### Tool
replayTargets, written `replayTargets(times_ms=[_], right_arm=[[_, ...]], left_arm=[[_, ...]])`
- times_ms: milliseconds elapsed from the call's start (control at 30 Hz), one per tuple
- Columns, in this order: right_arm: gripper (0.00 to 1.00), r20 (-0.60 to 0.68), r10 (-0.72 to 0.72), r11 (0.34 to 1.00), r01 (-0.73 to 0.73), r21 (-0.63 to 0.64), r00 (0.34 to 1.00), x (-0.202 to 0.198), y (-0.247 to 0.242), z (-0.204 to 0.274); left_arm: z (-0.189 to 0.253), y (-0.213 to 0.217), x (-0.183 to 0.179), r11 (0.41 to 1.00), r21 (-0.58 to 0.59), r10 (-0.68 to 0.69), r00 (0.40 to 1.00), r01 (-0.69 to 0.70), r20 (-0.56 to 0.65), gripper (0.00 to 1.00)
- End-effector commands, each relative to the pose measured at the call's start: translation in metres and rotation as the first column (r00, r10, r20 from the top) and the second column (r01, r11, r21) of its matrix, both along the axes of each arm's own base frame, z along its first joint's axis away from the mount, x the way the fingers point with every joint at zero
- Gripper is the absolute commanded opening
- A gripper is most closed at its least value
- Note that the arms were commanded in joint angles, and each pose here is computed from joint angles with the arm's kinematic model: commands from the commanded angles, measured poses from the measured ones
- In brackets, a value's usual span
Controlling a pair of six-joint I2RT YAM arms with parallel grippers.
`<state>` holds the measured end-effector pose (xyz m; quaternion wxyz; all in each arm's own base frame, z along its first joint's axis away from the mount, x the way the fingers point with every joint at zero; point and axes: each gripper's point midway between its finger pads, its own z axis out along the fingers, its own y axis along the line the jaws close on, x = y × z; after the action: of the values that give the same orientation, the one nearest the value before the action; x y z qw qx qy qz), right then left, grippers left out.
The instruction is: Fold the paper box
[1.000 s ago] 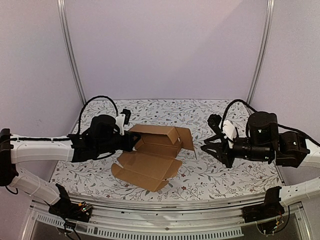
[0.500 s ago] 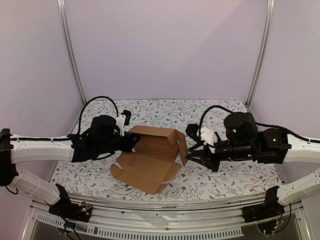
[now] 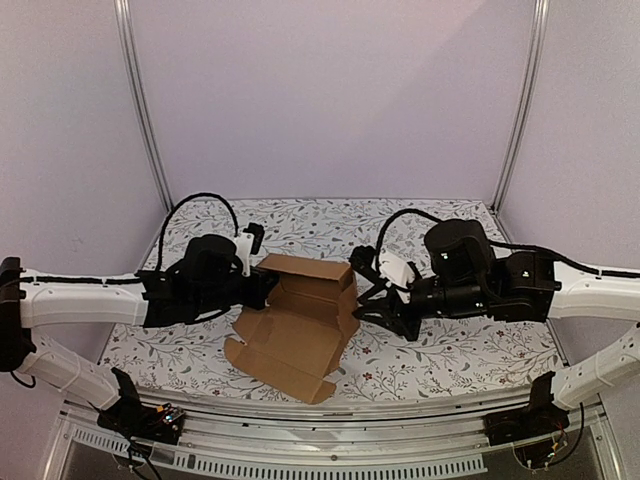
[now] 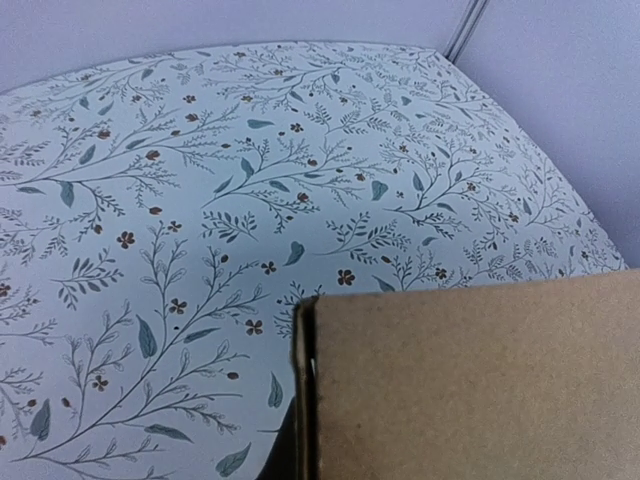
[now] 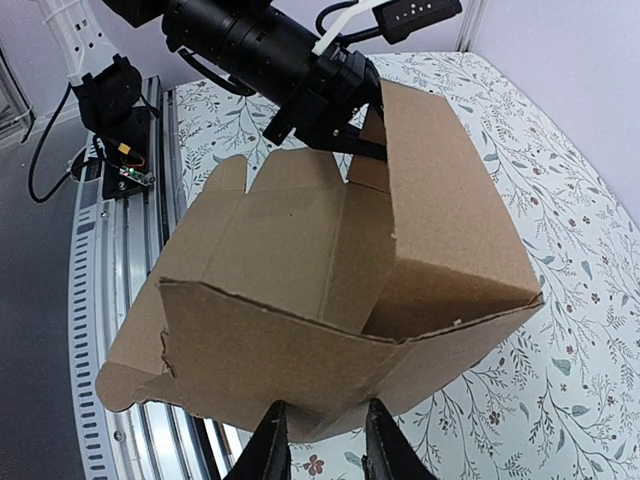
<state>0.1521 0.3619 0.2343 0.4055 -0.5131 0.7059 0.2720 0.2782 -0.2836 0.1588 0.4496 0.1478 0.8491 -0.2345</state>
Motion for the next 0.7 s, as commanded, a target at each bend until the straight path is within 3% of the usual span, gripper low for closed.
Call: replayTargets(times_ms=[0, 367, 667], right_arm=[[0.25, 0.011, 0.006, 0.999, -0.007, 0.042, 1.0, 0.002, 0.013, 0.014], [0.27, -0.046, -0.043, 0.999, 0.044, 0.025, 0.998, 0.014, 0.031, -0.006], [0.38, -0.073, -0.179, 0.983, 0.18, 0.014, 0.981, 0.036, 0.035, -0.021]], left_arm=[[0.016, -0.002, -0.004, 1.0, 0.024, 0.002, 0.998, -0.003, 0.055, 0.0], [0.018, 0.002, -0.008, 0.996, 0.067, 0.044, 0.993, -0.052, 0.107, 0.0], [0.021, 0.006, -0.009, 0.99, 0.078, 0.106, 0.986, -0.117, 0.127, 0.0]])
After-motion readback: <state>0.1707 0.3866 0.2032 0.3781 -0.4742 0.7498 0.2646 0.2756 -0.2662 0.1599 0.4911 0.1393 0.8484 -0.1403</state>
